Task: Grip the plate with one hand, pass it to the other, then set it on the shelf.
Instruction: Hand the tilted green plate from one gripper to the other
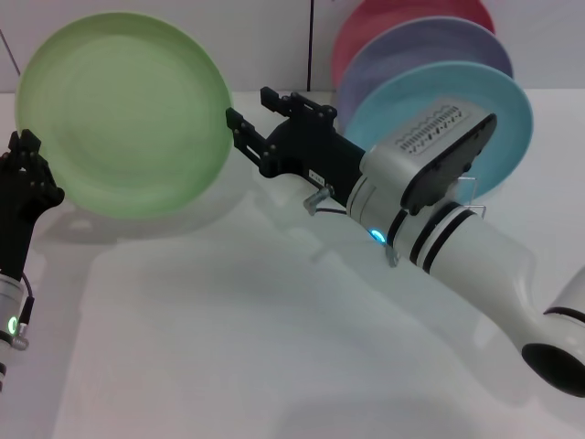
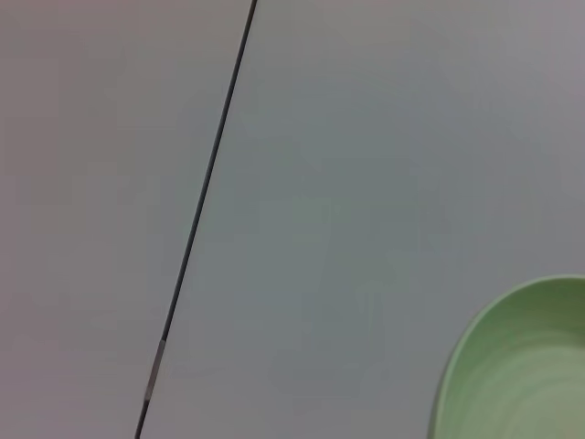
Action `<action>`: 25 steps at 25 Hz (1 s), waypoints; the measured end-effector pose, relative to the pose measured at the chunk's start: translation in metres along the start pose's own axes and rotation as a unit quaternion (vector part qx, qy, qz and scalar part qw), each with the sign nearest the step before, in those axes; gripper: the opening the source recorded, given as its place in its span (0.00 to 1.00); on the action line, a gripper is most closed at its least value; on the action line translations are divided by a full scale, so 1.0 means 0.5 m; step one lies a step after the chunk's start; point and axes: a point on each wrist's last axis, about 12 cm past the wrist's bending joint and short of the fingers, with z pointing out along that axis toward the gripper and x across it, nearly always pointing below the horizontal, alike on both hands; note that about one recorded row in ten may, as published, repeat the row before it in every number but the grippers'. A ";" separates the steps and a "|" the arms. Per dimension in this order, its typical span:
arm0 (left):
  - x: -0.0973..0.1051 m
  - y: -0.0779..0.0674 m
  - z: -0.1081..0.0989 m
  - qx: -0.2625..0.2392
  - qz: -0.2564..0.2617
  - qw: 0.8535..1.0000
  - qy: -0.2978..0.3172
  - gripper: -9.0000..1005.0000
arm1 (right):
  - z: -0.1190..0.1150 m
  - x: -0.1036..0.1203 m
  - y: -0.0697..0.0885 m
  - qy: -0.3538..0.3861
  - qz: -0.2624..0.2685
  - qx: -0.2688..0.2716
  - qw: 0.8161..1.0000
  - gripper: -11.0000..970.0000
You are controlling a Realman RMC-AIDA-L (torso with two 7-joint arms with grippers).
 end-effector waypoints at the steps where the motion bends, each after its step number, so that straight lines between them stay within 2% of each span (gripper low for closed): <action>1: 0.000 -0.001 0.000 0.002 0.000 1.000 0.001 0.05 | 0.001 -0.001 -0.001 0.000 0.003 0.002 1.000 0.54; 25: -0.004 0.008 -0.008 0.038 0.031 0.999 -0.002 0.05 | 0.010 -0.004 0.005 0.007 0.065 0.001 0.998 0.54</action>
